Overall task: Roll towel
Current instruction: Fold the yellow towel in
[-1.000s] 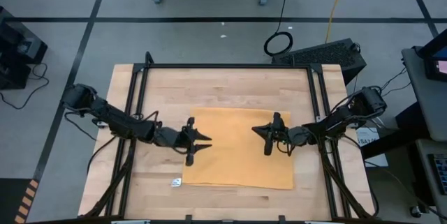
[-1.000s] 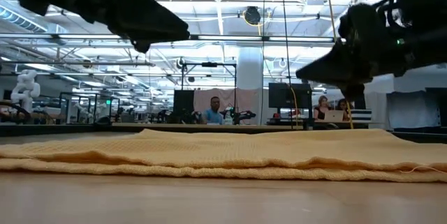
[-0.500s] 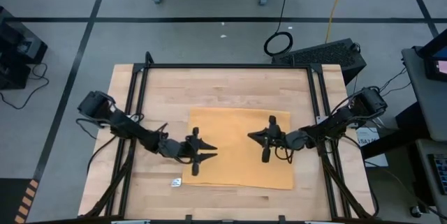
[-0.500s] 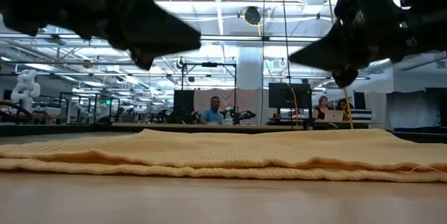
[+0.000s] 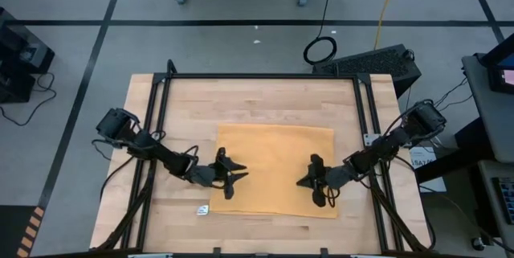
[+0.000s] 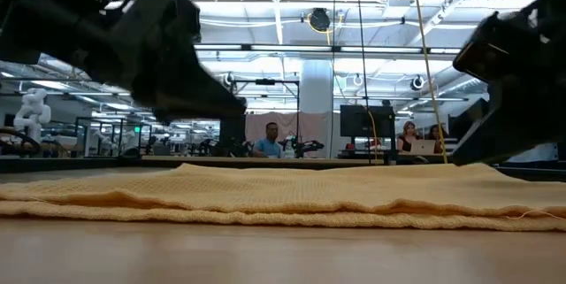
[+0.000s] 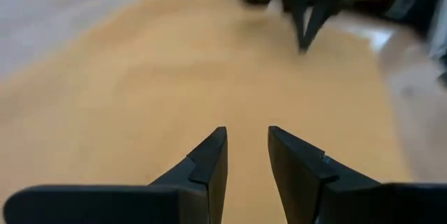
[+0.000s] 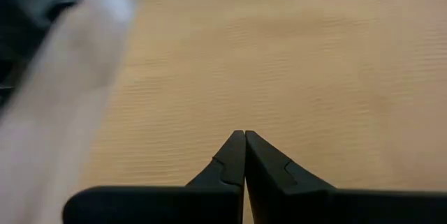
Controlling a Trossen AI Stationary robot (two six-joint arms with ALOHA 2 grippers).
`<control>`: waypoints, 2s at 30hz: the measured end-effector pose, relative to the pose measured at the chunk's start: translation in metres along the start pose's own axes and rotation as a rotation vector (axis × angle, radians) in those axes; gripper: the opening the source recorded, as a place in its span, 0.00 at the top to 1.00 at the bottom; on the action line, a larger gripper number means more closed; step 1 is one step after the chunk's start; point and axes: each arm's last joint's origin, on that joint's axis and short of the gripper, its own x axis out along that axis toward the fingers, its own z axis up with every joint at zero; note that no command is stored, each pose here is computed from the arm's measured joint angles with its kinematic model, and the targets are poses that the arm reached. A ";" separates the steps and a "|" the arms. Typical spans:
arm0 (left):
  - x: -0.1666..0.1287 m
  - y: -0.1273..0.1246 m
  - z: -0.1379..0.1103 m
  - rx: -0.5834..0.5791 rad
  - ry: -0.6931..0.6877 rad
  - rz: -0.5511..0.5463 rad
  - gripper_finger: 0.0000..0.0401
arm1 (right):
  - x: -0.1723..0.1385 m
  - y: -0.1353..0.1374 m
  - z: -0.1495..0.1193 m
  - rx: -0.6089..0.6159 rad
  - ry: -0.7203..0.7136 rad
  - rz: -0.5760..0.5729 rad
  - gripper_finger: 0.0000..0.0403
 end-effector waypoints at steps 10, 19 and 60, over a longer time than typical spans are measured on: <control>-0.002 0.008 -0.014 -0.081 0.101 0.117 0.72 | -0.008 0.001 -0.001 -0.033 -0.262 -0.346 1.00; -0.004 0.016 -0.028 -0.010 0.242 0.171 0.72 | -0.007 -0.002 -0.014 -0.006 -0.070 -0.251 1.00; -0.027 0.013 -0.007 -0.139 0.349 0.105 0.72 | -0.029 -0.013 0.019 0.025 0.045 -0.178 1.00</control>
